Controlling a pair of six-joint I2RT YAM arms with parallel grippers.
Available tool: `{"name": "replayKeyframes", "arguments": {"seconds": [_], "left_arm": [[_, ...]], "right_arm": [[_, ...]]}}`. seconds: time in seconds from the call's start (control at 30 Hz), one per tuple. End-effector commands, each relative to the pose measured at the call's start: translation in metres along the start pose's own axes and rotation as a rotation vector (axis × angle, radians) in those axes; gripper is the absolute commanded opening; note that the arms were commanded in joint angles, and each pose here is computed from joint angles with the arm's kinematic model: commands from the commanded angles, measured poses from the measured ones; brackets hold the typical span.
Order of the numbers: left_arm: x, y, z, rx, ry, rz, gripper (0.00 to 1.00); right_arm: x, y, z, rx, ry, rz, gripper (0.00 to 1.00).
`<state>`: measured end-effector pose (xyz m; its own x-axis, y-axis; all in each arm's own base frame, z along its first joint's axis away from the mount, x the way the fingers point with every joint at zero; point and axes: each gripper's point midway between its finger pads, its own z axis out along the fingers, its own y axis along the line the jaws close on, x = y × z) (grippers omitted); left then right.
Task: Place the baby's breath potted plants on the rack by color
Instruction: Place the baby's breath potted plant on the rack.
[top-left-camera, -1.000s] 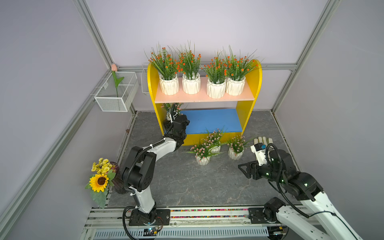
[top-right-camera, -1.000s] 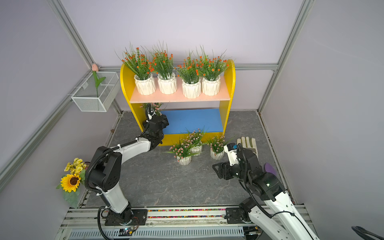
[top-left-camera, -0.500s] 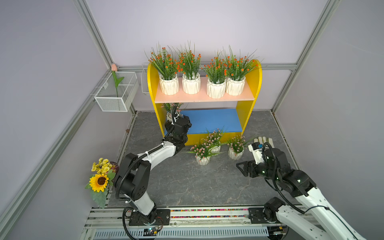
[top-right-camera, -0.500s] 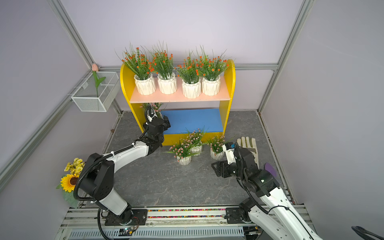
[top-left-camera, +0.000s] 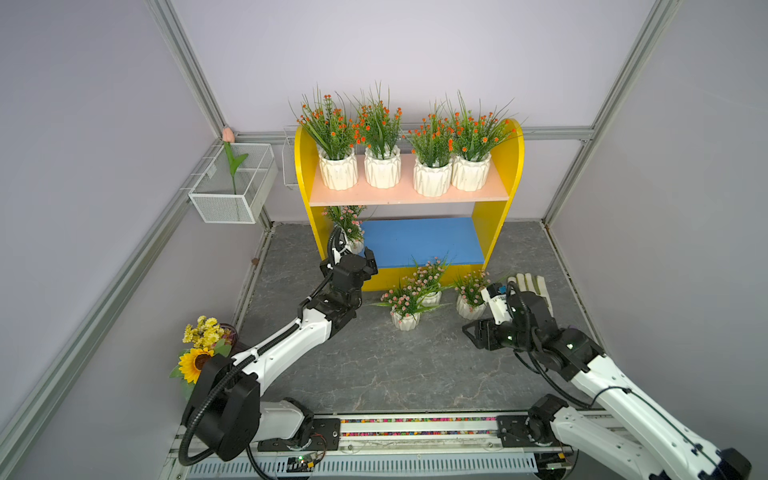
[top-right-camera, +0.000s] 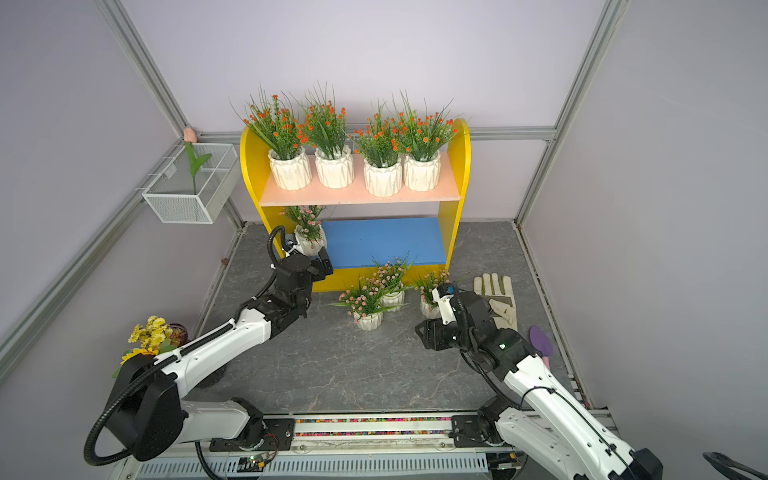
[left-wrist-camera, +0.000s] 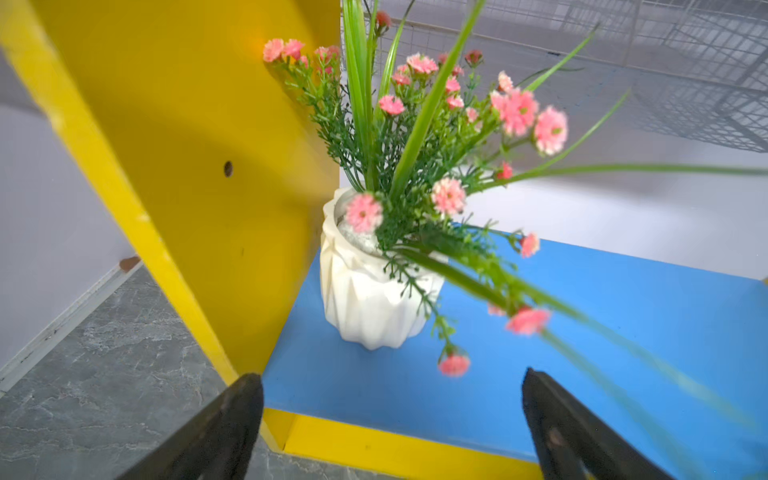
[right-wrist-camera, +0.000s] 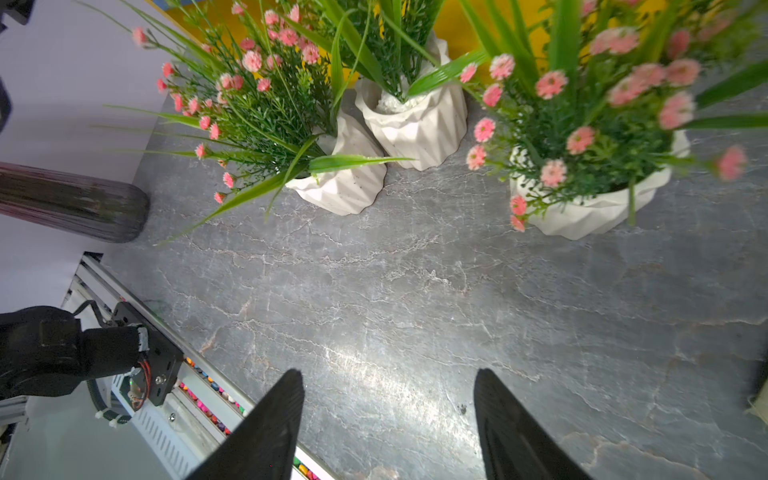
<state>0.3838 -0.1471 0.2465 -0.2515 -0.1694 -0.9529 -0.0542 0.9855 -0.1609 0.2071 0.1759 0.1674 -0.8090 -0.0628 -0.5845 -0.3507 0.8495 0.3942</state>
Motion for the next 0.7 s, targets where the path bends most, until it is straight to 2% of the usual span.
{"name": "replayKeyframes", "arguments": {"seconds": [0.0,0.37,0.67], "left_arm": [[0.011,-0.002,-0.017,0.081,0.043,-0.045,1.0],[0.046,0.007,-0.043,0.153,0.13,-0.095,1.0],[0.041,0.011,-0.055,0.166,0.127,-0.095,1.0]], "right_arm": [[-0.008,0.006,0.023,0.016,-0.009,-0.005,0.64],[-0.019,0.023,0.092,0.026,0.015,-0.036,0.49],[-0.031,0.027,0.126,0.044,0.006,-0.044,0.4]]}}
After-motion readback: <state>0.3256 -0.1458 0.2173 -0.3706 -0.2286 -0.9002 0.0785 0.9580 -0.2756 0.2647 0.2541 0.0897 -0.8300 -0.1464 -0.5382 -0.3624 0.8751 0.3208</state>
